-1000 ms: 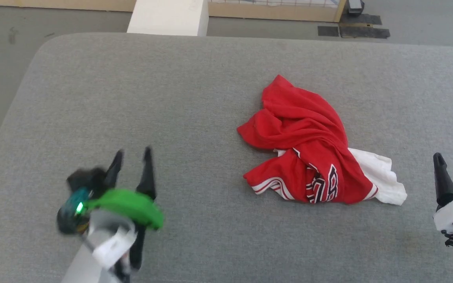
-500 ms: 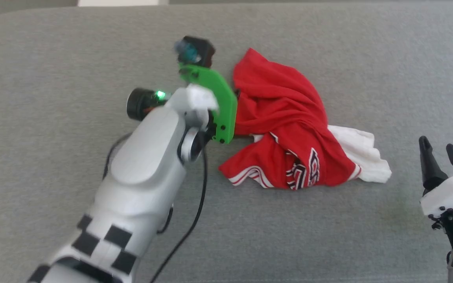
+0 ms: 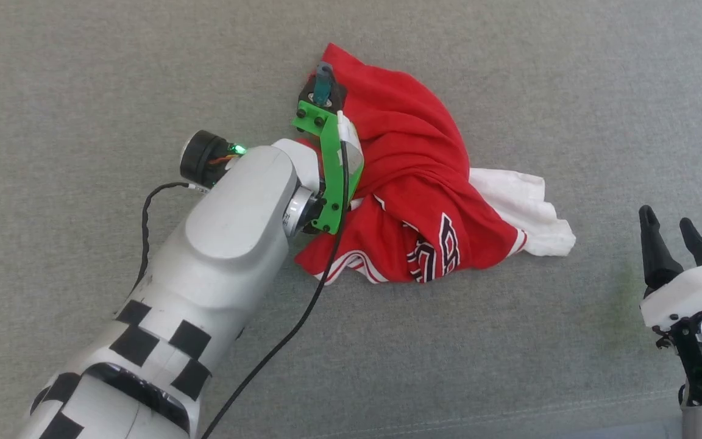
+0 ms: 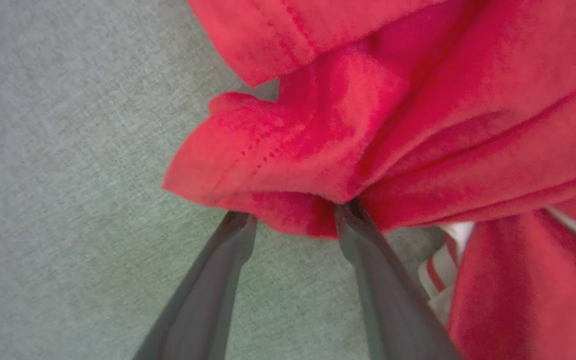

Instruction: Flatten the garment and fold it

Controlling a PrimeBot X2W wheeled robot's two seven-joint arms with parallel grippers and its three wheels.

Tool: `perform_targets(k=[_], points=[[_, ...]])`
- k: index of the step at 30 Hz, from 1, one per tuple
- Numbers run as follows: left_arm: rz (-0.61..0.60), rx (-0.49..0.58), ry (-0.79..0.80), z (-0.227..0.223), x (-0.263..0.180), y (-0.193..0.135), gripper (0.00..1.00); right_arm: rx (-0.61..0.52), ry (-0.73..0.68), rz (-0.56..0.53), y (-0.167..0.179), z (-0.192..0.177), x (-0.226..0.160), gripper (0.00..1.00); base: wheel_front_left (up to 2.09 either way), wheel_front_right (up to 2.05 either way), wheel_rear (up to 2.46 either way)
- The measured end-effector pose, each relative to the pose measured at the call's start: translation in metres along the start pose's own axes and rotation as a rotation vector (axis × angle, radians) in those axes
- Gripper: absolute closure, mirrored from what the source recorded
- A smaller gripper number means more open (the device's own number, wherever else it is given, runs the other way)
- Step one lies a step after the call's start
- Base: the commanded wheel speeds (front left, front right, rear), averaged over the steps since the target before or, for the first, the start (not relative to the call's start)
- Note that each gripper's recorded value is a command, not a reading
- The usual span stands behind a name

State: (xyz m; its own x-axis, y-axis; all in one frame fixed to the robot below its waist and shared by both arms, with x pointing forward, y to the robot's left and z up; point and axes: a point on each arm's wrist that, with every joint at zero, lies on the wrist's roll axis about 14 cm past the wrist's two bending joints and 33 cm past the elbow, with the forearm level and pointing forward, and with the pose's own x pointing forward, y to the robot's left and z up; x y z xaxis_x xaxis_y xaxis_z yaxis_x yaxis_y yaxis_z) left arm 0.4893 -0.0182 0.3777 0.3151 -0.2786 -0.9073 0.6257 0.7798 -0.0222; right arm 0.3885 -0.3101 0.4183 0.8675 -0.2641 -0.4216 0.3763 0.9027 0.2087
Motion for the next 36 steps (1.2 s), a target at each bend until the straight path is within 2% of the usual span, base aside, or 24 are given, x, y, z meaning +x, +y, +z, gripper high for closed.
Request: perform_targets(k=[2, 3, 7, 11, 15, 20, 23, 26, 30, 33, 36], points=[[-0.026, -0.024, -0.021, 0.003, 0.0, -0.003, 1.0, -0.001, 0.009, 0.003, 0.001, -0.003, 0.001, 0.0, 0.0, 0.0, 0.0], [-0.063, -0.085, -0.097, 0.012, -0.004, -0.006, 1.0, -0.001, 0.011, 0.016, 0.006, -0.004, 0.003, 0.0, 0.0, 0.0, 0.0], [-0.096, -0.213, -0.24, 0.028, -0.021, 0.003, 1.0, -0.004, 0.006, 0.043, 0.016, -0.003, 0.005, 0.0, 0.0, 0.0, 0.0], [-0.092, -0.338, -0.479, 0.064, -0.064, 0.028, 1.0, -0.011, -0.003, 0.08, 0.03, 0.001, 0.006, 0.0, 0.0, 0.0, 0.0], [-0.012, -0.441, -0.668, 0.072, -0.114, 0.07, 1.0, -0.02, -0.005, 0.116, 0.043, 0.003, 0.003, 0.0, 0.0, 0.0, 0.0], [0.16, -0.64, -0.725, 0.014, -0.146, 0.133, 1.0, -0.032, 0.0, 0.166, 0.061, 0.003, -0.001, 0.0, 0.0, 0.0, 0.0], [0.253, -0.804, -0.717, -0.045, -0.156, 0.161, 1.0, -0.038, -0.004, 0.204, 0.075, 0.006, -0.001, 0.0, 0.0, 0.0, 0.0], [0.342, -0.964, -0.661, -0.111, -0.155, 0.175, 1.0, -0.045, -0.009, 0.237, 0.088, 0.009, -0.001, 0.0, 0.0, 0.0, 0.0], [0.389, -1.163, -0.559, -0.187, -0.14, 0.166, 1.0, -0.052, -0.013, 0.265, 0.099, 0.011, -0.002, 0.0, 0.0, 0.0, 0.0], [0.366, -1.246, -0.46, -0.223, -0.121, 0.144, 1.0, -0.056, -0.006, 0.269, 0.1, 0.009, -0.002, 0.0, 0.0, 0.0, 0.0], [0.338, -1.282, -0.436, -0.232, -0.112, 0.128, 1.0, -0.056, -0.005, 0.27, 0.1, 0.009, -0.002, 0.0, 0.0, 0.0, 0.0]])
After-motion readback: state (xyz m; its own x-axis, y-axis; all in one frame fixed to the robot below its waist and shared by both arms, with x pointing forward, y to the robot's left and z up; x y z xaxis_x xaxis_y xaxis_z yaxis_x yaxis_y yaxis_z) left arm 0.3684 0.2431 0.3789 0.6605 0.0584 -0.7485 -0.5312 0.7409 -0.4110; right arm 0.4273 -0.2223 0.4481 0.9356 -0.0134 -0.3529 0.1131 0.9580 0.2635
